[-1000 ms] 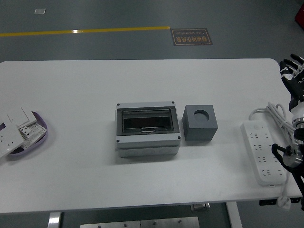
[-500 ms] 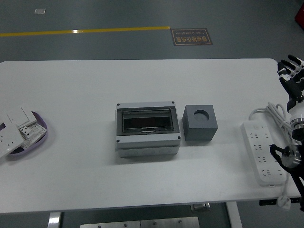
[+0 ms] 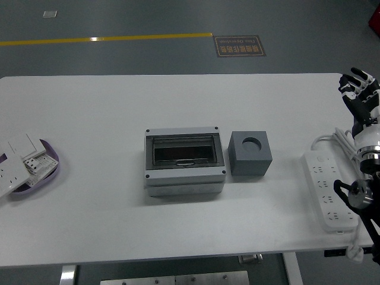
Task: Pick up the cylinder from the cube,place it in the box,flap close box
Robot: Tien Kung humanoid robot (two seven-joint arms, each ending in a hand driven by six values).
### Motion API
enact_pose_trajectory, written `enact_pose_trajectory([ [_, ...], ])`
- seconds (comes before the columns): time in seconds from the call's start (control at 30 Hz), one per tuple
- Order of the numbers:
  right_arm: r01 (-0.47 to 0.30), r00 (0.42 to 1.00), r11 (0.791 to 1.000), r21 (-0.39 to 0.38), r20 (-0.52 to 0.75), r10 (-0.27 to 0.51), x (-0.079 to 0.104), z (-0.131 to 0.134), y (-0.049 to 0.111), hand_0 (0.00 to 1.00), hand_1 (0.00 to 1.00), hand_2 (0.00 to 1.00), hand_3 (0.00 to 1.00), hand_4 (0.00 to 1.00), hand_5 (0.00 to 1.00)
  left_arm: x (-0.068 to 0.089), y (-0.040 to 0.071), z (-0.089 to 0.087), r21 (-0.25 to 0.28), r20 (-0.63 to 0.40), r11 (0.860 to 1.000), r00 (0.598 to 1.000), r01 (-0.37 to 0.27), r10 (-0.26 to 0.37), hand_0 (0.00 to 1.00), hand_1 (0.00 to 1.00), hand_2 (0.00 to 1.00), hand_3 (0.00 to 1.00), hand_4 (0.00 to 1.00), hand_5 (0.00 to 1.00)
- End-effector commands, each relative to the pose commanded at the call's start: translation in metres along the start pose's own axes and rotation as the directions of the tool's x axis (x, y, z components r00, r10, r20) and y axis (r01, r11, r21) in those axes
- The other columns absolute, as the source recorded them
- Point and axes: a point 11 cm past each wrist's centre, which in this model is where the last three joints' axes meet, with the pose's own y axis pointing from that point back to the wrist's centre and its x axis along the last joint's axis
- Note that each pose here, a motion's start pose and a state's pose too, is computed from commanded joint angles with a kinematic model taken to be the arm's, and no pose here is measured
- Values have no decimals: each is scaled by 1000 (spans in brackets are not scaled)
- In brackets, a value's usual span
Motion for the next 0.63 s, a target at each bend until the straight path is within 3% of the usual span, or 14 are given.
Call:
enact_pose_trajectory([
  [0.3,54,998,999,9,-44,-54,-12,-4,-1,705,661,637,659,717,169,-2,0,0,0,2,1000,1000,2,-2,596,630,618,637,692,214],
  [0.63,59,992,998,19,-116,-56,-13,-8,-2,729,677,665,701,726,156,-3,0,-1,2,4,1000,1000,3,-3,596,629,618,637,692,214],
])
